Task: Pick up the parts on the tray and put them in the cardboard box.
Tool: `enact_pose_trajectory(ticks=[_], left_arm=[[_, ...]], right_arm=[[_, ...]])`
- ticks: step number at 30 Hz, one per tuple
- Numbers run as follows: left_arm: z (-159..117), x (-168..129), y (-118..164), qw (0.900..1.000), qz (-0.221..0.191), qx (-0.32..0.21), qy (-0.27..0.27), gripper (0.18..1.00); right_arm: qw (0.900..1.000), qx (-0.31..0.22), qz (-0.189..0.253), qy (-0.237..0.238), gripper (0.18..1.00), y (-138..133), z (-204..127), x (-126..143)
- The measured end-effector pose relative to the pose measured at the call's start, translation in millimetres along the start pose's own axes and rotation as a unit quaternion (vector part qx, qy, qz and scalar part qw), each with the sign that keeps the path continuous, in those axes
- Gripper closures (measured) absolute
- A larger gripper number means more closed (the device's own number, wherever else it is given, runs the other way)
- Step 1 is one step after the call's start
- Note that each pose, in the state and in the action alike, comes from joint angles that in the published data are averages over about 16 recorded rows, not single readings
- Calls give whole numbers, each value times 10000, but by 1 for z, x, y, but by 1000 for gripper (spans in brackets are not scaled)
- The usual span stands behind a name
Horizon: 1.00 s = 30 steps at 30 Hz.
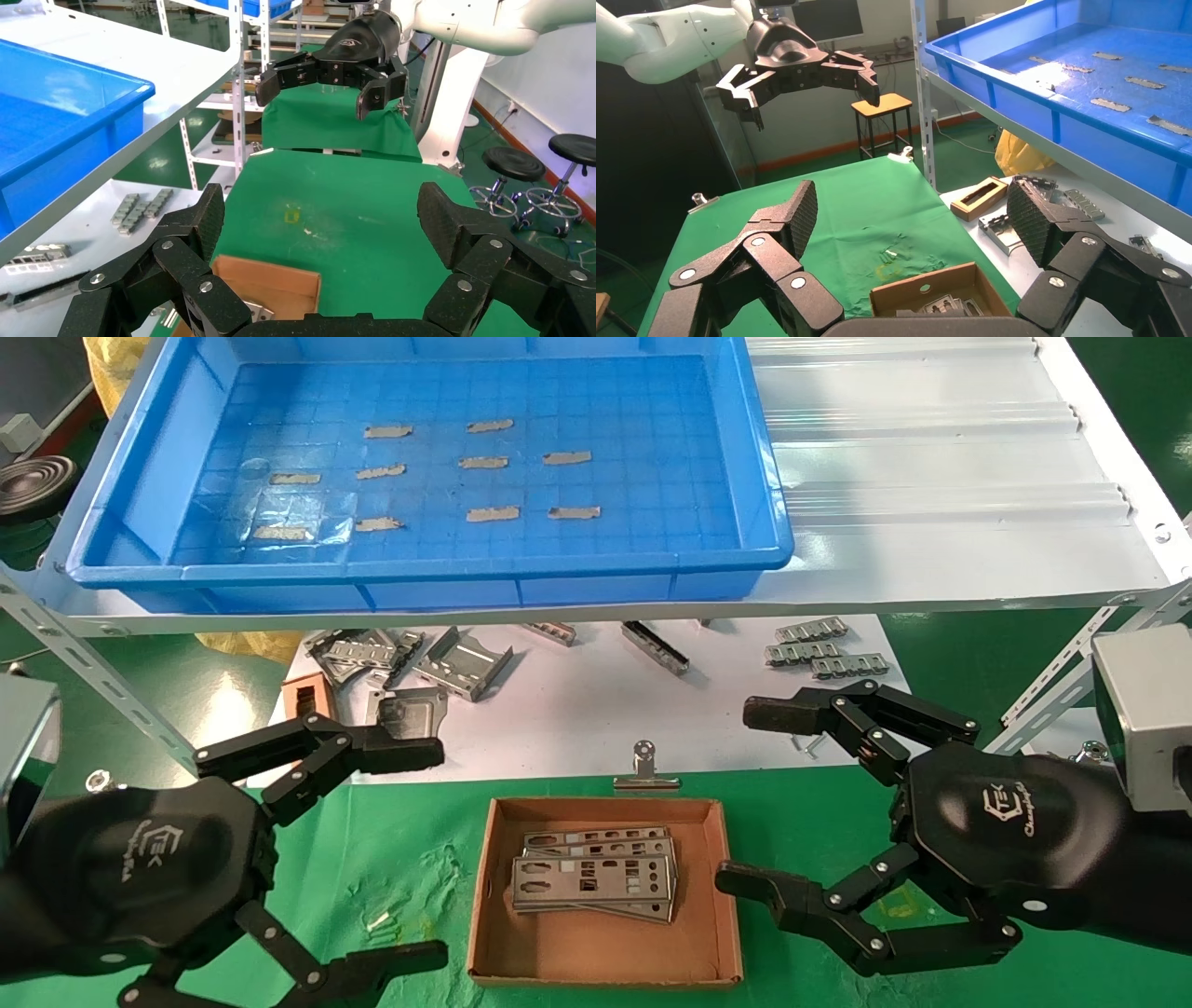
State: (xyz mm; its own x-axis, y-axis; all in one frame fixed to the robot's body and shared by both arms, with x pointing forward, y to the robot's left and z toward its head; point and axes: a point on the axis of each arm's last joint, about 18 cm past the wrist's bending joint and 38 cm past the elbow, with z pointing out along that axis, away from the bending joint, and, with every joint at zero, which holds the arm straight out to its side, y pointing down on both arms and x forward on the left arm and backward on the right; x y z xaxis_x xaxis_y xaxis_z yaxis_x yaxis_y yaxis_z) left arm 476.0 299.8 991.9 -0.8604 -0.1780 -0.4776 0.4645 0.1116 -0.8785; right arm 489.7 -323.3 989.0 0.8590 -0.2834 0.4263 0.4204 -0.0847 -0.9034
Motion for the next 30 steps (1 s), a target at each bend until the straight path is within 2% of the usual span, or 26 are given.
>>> enact_pose_trajectory(ticks=[30], left_arm=[[0, 0, 0, 10000, 0, 0, 0, 184]], right_arm=[[10000, 0, 0, 0, 179, 0, 0, 0]])
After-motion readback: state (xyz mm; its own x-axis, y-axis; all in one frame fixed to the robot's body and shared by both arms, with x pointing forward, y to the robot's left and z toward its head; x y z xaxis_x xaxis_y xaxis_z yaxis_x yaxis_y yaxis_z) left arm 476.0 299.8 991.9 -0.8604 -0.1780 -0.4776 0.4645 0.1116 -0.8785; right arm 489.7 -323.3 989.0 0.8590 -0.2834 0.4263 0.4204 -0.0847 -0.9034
